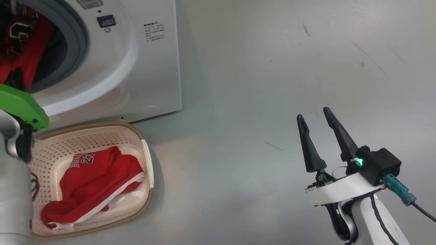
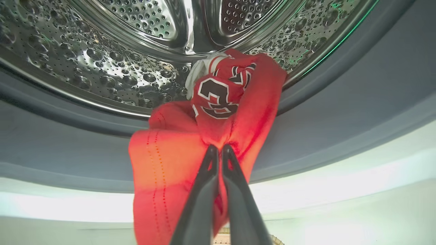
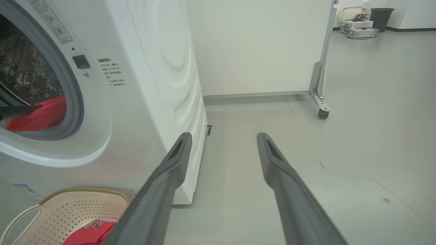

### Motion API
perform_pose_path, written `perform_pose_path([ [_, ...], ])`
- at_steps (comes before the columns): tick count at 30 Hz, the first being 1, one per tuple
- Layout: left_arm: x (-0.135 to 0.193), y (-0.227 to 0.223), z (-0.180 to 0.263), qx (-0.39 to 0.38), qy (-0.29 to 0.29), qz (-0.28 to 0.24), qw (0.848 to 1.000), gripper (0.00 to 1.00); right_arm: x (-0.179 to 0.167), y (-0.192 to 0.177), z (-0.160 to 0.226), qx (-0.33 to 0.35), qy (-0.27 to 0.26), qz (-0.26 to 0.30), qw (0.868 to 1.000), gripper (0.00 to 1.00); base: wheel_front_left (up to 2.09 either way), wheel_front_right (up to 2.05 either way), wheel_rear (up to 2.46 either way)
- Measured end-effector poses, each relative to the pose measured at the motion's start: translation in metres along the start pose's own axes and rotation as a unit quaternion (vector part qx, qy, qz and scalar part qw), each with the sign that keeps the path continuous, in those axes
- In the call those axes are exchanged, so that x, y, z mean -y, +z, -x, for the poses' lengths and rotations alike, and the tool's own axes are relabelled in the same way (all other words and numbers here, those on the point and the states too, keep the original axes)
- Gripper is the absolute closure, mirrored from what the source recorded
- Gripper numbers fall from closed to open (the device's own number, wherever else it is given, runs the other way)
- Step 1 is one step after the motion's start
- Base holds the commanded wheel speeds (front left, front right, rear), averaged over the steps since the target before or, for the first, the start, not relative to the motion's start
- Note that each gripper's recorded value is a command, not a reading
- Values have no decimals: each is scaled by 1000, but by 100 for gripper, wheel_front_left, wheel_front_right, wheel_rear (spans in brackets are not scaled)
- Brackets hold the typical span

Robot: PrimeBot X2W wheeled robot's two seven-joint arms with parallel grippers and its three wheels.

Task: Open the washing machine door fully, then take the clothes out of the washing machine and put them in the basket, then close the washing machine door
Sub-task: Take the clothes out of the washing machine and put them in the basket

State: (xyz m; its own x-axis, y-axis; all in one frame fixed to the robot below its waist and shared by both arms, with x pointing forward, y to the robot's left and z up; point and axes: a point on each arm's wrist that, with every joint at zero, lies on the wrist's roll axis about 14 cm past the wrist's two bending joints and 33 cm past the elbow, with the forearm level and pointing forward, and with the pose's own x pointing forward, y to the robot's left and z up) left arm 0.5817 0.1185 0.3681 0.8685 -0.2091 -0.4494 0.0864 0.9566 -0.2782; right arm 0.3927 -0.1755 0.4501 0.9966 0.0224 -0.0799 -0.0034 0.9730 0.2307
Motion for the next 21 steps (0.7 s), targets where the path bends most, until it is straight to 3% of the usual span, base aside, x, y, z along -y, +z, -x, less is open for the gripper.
perform_pose_path([
  [13,-2,-2,56,70,-1,-25,997,100,-16,13,10,18,25,-2,1000,0,0,0,0],
  [21,13,47,86,181,-18,-25,983,100,-21,18,23,26,31,-5,999,0,0,0,0],
])
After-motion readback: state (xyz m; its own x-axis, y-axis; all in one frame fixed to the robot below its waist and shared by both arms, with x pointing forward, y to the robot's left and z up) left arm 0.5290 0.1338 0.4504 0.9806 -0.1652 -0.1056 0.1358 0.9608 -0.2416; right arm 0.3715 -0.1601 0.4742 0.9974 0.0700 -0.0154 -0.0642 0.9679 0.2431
